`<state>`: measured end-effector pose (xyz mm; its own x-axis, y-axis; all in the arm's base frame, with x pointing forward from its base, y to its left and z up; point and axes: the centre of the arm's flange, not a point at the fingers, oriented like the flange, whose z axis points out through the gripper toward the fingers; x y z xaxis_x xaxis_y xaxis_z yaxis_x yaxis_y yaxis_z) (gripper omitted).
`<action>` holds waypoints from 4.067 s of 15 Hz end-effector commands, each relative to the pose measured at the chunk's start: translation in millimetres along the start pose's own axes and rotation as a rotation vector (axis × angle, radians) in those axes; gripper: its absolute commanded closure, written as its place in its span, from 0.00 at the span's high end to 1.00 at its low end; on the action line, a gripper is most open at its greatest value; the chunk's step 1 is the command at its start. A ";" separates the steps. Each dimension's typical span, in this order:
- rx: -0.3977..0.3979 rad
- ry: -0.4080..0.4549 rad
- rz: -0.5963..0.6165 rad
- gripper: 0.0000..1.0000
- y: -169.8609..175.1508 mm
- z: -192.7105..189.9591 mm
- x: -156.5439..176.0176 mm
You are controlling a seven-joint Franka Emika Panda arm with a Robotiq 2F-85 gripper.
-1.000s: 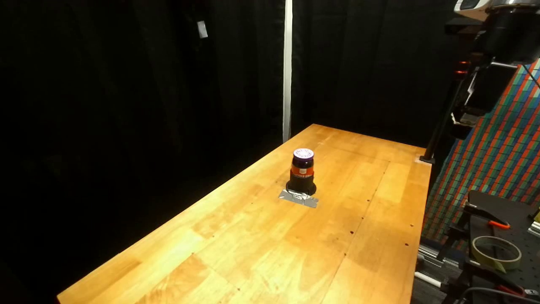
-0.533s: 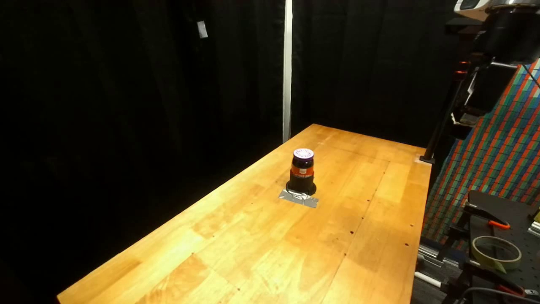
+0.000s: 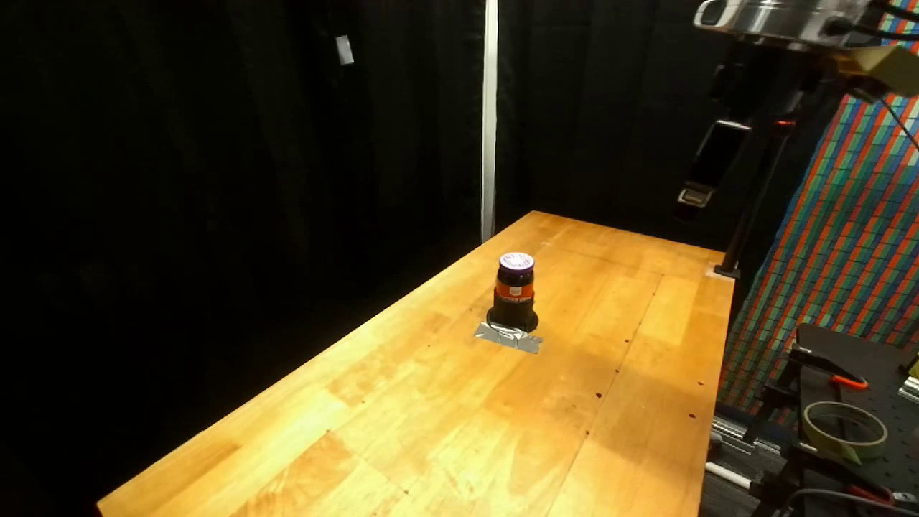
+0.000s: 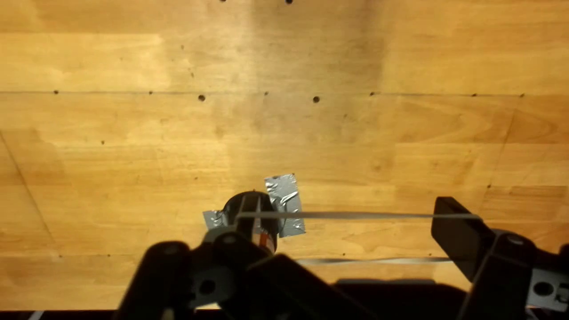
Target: Wrap the band on the brown cup
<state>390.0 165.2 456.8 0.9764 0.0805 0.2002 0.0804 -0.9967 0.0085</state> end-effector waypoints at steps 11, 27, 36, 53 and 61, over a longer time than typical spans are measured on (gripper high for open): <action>0.018 0.012 0.021 1.00 37.5 140.1 227.9; 0.001 -0.074 0.103 1.00 78.9 245.6 259.9; -0.001 -0.119 0.122 1.00 86.5 263.7 251.9; 0.188 -0.290 0.120 1.00 90.1 235.7 173.6; 0.113 -0.119 0.148 1.00 86.7 242.2 141.6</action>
<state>623.6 88.3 239.8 0.9987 -0.0484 0.0170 -0.0452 -0.9872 -0.1530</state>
